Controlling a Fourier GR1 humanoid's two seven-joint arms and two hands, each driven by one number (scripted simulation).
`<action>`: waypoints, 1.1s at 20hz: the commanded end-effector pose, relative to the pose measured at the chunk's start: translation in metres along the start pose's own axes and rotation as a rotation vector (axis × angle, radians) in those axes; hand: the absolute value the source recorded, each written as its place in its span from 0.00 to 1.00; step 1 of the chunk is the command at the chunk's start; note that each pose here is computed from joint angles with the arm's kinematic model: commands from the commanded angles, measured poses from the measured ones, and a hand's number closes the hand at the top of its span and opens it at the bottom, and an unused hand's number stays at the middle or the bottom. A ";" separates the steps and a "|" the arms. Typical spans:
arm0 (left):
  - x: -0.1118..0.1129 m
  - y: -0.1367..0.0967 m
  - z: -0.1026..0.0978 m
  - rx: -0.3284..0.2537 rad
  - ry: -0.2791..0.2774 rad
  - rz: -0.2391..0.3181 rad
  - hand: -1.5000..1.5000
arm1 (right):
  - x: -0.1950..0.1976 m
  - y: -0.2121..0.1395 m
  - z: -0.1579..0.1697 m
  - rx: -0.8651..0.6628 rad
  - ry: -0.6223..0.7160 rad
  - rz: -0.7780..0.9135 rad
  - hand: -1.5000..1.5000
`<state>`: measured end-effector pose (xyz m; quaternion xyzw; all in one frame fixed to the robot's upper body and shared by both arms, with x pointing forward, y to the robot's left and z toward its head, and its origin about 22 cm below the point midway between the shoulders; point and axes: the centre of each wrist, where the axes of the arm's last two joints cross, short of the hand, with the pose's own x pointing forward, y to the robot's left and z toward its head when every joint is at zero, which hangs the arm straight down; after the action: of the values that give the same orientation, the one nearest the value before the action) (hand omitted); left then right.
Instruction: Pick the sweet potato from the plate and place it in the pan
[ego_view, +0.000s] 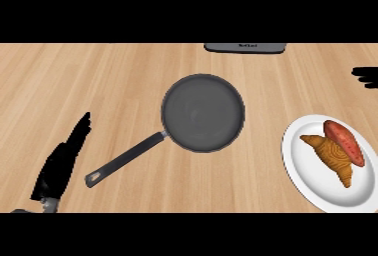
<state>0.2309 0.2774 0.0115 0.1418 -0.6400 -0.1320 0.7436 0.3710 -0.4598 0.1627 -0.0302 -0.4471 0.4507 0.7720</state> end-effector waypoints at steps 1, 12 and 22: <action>-0.006 0.027 0.010 -0.010 0.007 0.000 0.50 | 0.015 0.000 -0.012 0.105 0.012 0.079 0.00; 0.006 0.005 -0.013 0.028 0.009 0.001 0.50 | 0.027 0.019 -0.044 0.241 0.105 0.201 0.00; 0.012 0.000 0.012 0.017 0.016 0.000 0.50 | 0.012 0.038 -0.052 0.283 0.210 0.290 0.00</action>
<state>0.2212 0.2784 0.0129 0.1487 -0.6353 -0.1211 0.7480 0.3895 -0.4097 0.1354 -0.0664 -0.3073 0.5936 0.7408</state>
